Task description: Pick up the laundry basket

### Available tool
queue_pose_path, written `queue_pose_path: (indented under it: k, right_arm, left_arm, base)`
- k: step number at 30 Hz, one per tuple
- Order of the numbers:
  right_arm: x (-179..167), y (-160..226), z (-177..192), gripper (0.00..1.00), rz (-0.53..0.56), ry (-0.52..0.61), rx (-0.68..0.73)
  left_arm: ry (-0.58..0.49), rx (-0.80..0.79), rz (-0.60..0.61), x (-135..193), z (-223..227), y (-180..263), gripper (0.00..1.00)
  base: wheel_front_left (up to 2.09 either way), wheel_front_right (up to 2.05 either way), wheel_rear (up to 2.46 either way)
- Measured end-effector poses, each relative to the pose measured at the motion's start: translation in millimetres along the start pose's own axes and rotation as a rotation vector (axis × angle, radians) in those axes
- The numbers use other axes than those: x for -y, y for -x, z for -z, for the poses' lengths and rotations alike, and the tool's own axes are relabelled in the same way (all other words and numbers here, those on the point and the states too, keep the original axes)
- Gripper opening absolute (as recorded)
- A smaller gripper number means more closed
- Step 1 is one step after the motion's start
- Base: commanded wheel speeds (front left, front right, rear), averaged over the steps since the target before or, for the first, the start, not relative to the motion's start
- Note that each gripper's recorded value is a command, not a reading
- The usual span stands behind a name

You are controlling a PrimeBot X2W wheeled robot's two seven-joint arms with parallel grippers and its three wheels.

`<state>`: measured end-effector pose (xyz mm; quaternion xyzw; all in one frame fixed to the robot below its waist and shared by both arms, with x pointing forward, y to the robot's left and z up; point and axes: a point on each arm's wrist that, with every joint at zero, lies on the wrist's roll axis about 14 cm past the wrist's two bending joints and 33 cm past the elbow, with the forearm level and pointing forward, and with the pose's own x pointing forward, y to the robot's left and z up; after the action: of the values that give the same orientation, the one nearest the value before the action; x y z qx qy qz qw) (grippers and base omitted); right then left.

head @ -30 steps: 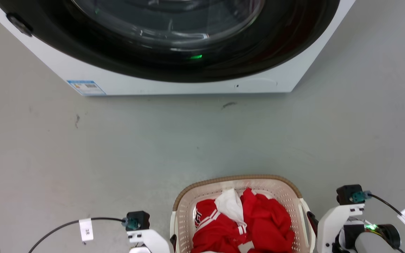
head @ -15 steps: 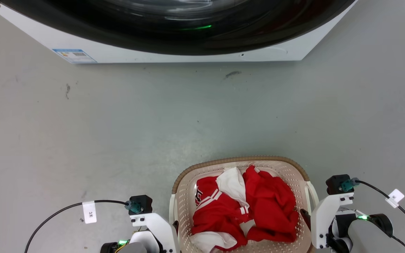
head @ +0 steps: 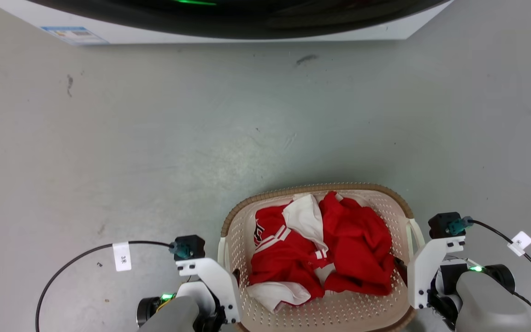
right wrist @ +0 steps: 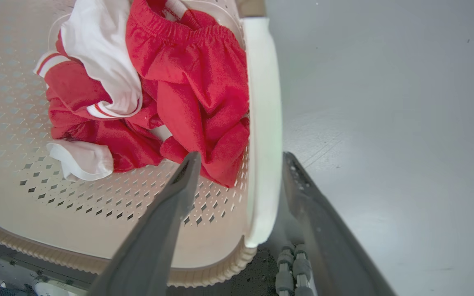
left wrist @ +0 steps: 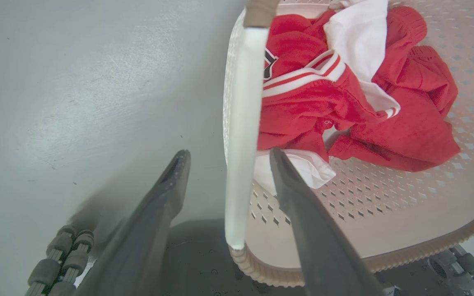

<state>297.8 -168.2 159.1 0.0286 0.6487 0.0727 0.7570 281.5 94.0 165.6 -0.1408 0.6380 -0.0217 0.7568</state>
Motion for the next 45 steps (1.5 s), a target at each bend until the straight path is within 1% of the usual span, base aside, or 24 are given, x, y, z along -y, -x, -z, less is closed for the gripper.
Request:
queue_pose_path:
  k: [8, 9, 11, 12, 13, 24, 33, 38, 45]
  right_arm:
    - [-2.3, -14.4, 3.1, 1.00, -0.010, -0.003, -0.028]
    - [-2.2, -15.6, 3.6, 0.98, -0.011, -0.006, -0.031]
    - [-2.5, -17.7, 6.8, 0.32, -0.012, -0.015, -0.042]
    - [-2.9, -18.6, 8.5, 0.09, -0.013, -0.024, -0.046]
    - [-3.7, -19.6, 9.8, 0.00, -0.015, -0.033, -0.050]
    - [-4.8, -20.0, 10.7, 0.00, -0.021, -0.059, -0.053]
    - [-9.3, -7.6, -1.7, 0.00, -0.031, -0.067, -0.021]
    - [-15.3, 11.9, -12.1, 0.00, -0.045, -0.072, -0.008]
    - [-21.4, 35.6, -19.1, 0.00, -0.063, -0.070, -0.005]
  left_arm:
    - [0.007, -0.019, 0.002, 1.6, -0.4, -13.3, 1.00]
    - [0.009, -0.025, 0.002, 1.5, 0.8, -14.5, 0.93]
    - [0.011, -0.032, 0.001, 1.6, 1.4, -16.9, 0.00]
    - [0.013, -0.034, 0.003, 2.3, 0.9, -18.1, 0.00]
    - [0.014, -0.037, 0.006, 3.2, 0.8, -19.3, 0.00]
    - [0.021, -0.030, 0.012, 4.4, 0.1, -21.5, 0.00]
    - [-0.007, 0.004, 0.026, 9.3, -13.2, -9.7, 0.00]
    - [-0.054, 0.014, 0.041, 14.3, -27.3, 8.0, 0.00]
    - [-0.076, 0.002, 0.050, 17.5, -35.0, 29.7, 0.00]
  base:
    - [0.00, 0.00, 0.00]
    - [0.00, 0.00, 0.00]
    - [0.00, 0.00, 0.00]
    - [0.00, 0.00, 0.00]
    - [0.00, 0.00, 0.00]
    - [0.00, 0.00, 0.00]
    - [0.00, 0.00, 0.00]
    - [0.00, 0.00, 0.00]
    - [0.00, 0.00, 0.00]
